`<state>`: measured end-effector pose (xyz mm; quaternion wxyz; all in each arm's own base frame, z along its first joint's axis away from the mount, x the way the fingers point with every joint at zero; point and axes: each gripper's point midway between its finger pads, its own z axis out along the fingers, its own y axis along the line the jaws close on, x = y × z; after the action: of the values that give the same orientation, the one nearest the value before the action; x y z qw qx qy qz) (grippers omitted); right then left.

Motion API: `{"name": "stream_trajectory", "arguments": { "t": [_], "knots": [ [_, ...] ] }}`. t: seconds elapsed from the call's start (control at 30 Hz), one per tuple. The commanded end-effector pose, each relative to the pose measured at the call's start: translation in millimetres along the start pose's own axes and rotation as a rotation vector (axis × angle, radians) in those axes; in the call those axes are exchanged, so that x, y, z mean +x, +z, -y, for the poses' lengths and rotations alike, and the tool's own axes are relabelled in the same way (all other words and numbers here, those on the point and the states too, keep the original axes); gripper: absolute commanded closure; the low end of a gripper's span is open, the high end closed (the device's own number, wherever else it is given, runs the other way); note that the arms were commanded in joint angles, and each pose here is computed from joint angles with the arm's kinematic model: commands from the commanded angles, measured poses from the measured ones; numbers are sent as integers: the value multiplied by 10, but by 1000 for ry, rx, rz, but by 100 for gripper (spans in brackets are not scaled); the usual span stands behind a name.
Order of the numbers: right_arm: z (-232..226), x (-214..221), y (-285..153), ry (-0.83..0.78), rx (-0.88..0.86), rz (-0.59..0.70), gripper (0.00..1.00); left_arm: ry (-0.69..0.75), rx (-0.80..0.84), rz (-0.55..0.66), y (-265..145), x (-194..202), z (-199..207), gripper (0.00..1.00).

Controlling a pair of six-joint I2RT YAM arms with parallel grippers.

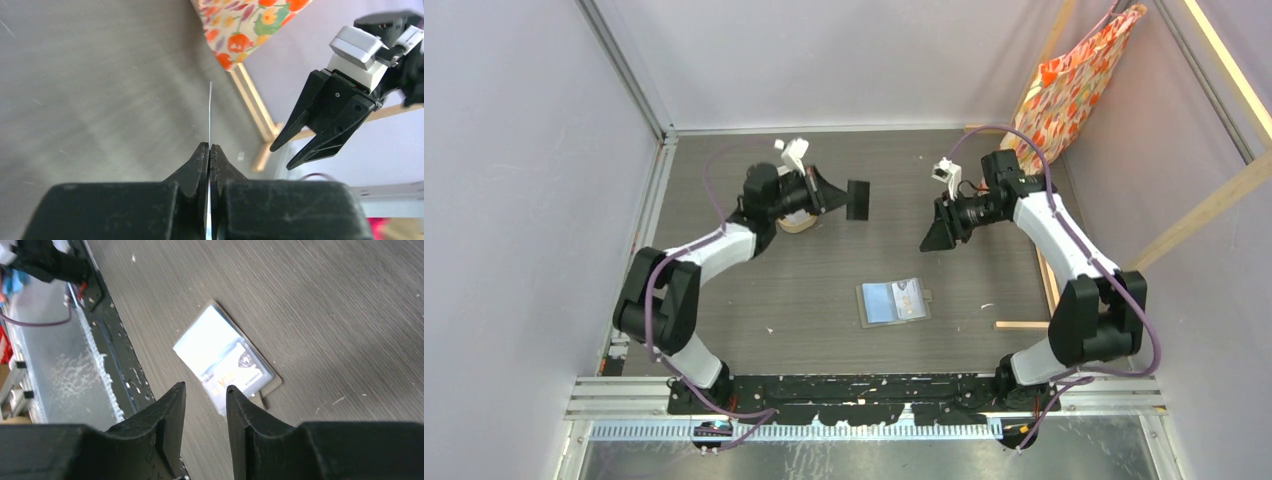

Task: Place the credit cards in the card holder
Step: Pick up the credit card from the storage box.

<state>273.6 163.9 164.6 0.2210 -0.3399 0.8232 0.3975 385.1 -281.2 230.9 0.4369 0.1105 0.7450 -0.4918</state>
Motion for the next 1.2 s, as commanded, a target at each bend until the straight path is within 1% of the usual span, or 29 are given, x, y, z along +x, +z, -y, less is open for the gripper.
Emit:
{"name": "stream_trajectory", "arguments": {
  "t": [0.0, 0.07, 0.13, 0.23, 0.37, 0.5, 0.67, 0.8, 0.87, 1.17],
  "knots": [
    [-311, -406, -93, 58, -58, 205, 59, -285, 353, 143, -131, -124, 657, 100],
    [-376, -553, -96, 114, -100, 285, 57, -330, 394, 162, -163, -28, 711, 100],
    [-453, -637, -99, 179, -153, 336, 52, -366, 421, 197, -197, 33, 747, 99],
    [-517, -726, -108, 249, -201, 384, 46, -392, 459, 215, -190, 150, 847, 99],
    [-537, -792, -113, 322, -230, 412, 44, -389, 475, 190, -79, 332, 993, 99],
    [-488, -824, -98, 400, -224, 423, 45, -386, 488, 181, -7, 395, 1081, 99],
    [-530, -892, -129, 399, -250, 447, 50, -390, 496, 171, 39, 445, 1129, 99],
    [-538, -892, -127, 398, -258, 449, 61, -396, 480, 182, 49, 454, 1094, 100],
    [-533, -883, -112, 402, -260, 444, 65, -401, 475, 187, 49, 452, 1086, 99],
    [-568, -867, -48, 397, -277, 425, 73, -440, 455, 220, 104, 473, 1121, 100]
  ]
}}
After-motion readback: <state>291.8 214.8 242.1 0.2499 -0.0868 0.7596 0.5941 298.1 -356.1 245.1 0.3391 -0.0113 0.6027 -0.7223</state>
